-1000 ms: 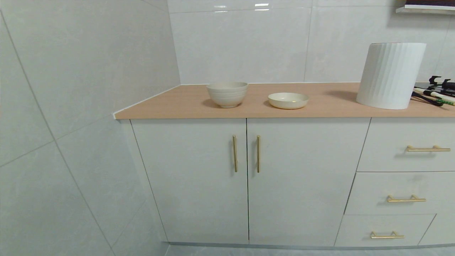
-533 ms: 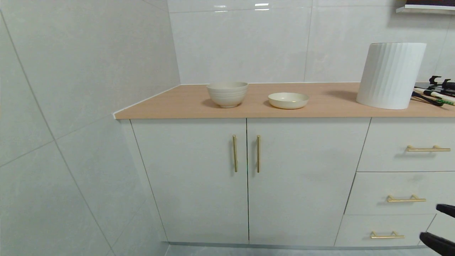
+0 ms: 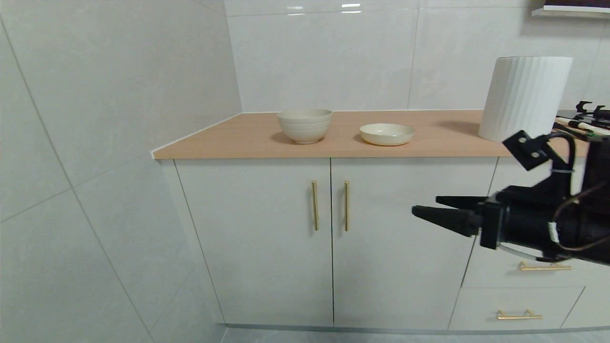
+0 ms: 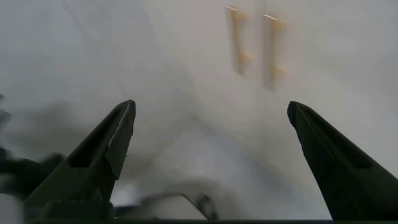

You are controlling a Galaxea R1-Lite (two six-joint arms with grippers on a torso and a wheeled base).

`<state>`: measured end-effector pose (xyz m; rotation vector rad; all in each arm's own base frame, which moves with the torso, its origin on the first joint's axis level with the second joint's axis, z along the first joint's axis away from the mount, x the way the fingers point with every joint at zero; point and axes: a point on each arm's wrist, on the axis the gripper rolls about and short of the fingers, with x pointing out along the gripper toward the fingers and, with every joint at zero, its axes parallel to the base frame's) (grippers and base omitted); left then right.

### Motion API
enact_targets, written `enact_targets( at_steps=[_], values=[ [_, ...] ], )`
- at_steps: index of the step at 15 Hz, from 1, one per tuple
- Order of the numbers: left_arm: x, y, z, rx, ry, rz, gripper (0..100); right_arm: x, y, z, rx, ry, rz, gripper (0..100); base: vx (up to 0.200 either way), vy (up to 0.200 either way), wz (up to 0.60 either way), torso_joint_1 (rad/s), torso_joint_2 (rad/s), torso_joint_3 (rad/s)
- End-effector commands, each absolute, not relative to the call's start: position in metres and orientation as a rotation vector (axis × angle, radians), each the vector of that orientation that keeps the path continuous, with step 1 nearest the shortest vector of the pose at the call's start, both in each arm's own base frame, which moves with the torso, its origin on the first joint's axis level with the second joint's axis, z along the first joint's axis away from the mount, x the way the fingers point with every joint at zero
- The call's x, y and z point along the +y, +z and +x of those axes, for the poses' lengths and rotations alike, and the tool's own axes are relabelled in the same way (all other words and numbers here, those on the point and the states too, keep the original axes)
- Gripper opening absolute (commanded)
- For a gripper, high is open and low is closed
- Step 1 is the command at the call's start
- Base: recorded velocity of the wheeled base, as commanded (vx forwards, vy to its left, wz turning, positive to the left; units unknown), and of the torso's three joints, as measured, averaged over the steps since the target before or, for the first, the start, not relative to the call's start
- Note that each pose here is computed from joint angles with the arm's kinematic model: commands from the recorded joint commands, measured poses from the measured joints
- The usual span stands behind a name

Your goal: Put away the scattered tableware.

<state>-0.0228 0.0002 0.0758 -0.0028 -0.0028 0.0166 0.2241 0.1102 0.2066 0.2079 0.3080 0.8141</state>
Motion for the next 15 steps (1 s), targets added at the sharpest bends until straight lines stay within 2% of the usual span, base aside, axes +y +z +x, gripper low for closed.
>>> enact_targets(
  at_steps=[1,7,15],
  values=[
    [0.000,0.076,-0.023,-0.003,0.017,-0.003,100,0.148,0.184,0.278,0.406,0.901,0.269,100,0.000,0.000,0.00,0.000,0.00,0.000],
    [0.000,0.076,-0.023,-0.003,0.018,-0.003,100,0.187,0.150,0.357,0.423,0.910,0.361,100,0.000,0.000,0.00,0.000,0.00,0.000],
    [0.000,0.076,-0.023,-0.003,0.017,-0.003,100,0.204,0.103,0.392,0.438,0.892,0.373,100,0.000,0.000,0.00,0.000,0.00,0.000]
  ],
)
